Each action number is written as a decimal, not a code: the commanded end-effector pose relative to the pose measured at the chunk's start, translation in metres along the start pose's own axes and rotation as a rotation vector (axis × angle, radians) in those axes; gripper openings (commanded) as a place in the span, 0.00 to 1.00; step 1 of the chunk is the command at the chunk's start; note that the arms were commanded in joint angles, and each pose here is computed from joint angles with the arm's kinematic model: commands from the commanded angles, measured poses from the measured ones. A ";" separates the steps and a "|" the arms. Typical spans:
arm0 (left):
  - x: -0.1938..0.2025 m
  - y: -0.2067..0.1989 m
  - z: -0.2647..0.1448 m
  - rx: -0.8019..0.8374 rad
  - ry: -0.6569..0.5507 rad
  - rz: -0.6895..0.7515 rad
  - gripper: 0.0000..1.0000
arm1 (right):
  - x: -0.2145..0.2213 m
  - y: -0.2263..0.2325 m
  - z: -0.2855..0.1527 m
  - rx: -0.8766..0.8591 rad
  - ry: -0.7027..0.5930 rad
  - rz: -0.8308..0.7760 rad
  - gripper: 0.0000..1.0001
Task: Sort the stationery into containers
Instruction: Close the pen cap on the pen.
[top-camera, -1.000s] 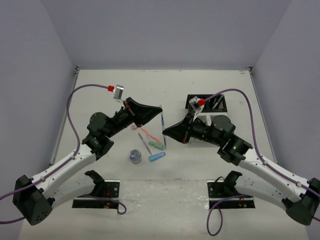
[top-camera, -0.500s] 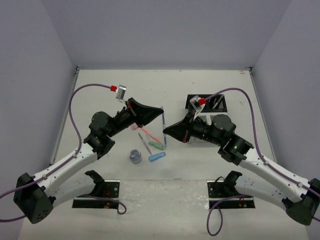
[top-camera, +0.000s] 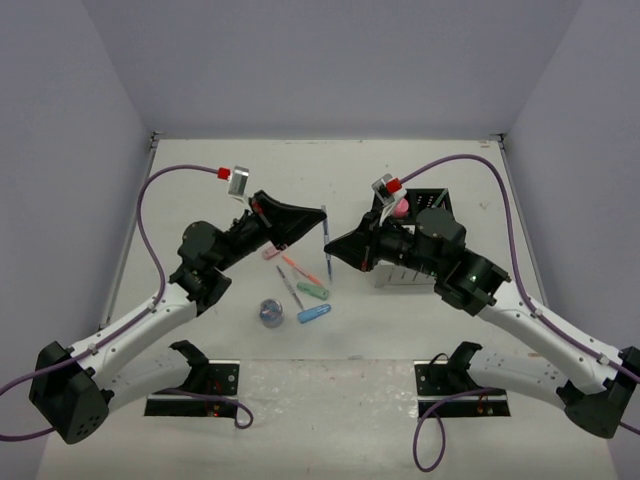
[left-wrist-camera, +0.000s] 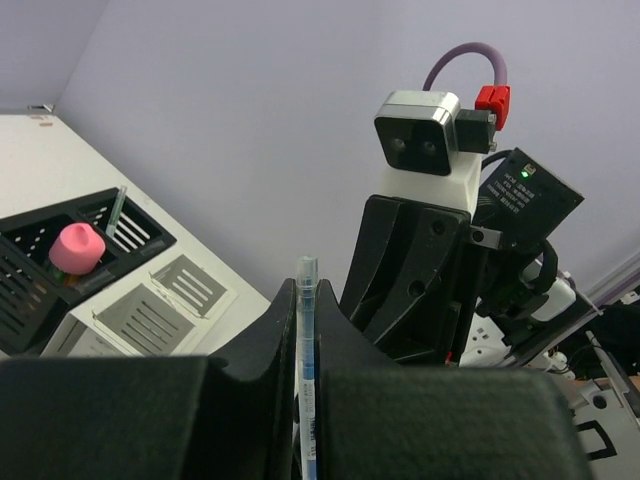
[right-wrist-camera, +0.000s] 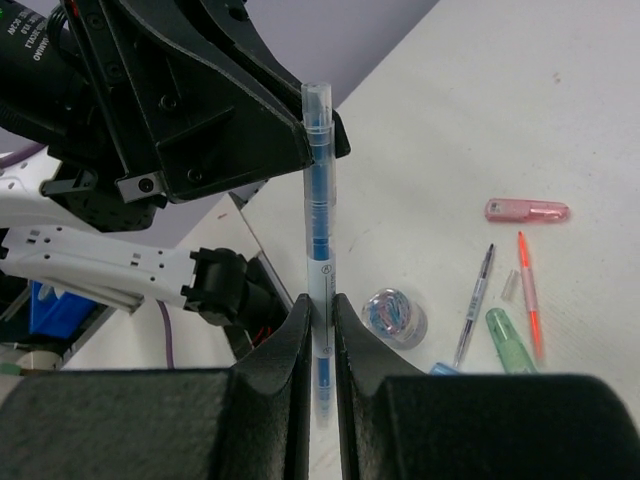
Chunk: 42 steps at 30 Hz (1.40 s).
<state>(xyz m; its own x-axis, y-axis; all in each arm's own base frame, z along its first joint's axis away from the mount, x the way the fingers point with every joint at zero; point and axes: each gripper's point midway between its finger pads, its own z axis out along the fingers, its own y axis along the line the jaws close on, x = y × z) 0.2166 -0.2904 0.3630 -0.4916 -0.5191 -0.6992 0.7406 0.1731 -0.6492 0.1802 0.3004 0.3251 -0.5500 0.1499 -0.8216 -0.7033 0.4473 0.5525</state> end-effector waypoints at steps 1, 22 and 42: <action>0.025 0.009 -0.004 -0.030 0.119 0.005 0.08 | -0.063 0.034 -0.004 -0.087 -0.180 -0.114 0.00; 0.007 -0.022 -0.004 0.070 0.090 0.080 0.00 | -0.017 0.032 0.019 -0.195 -0.004 -0.132 0.25; -0.054 -0.042 0.004 -0.032 -0.030 0.243 0.64 | -0.002 0.043 0.029 -0.289 0.058 -0.096 0.00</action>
<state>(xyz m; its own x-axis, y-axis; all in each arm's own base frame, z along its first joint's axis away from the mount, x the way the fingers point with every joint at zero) 0.2099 -0.2864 0.3769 -0.4317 -0.4366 -0.7893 0.7784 0.2618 -0.5705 0.1732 0.3406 0.3224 -0.5290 0.0426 -0.8476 -0.8130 0.2609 0.5205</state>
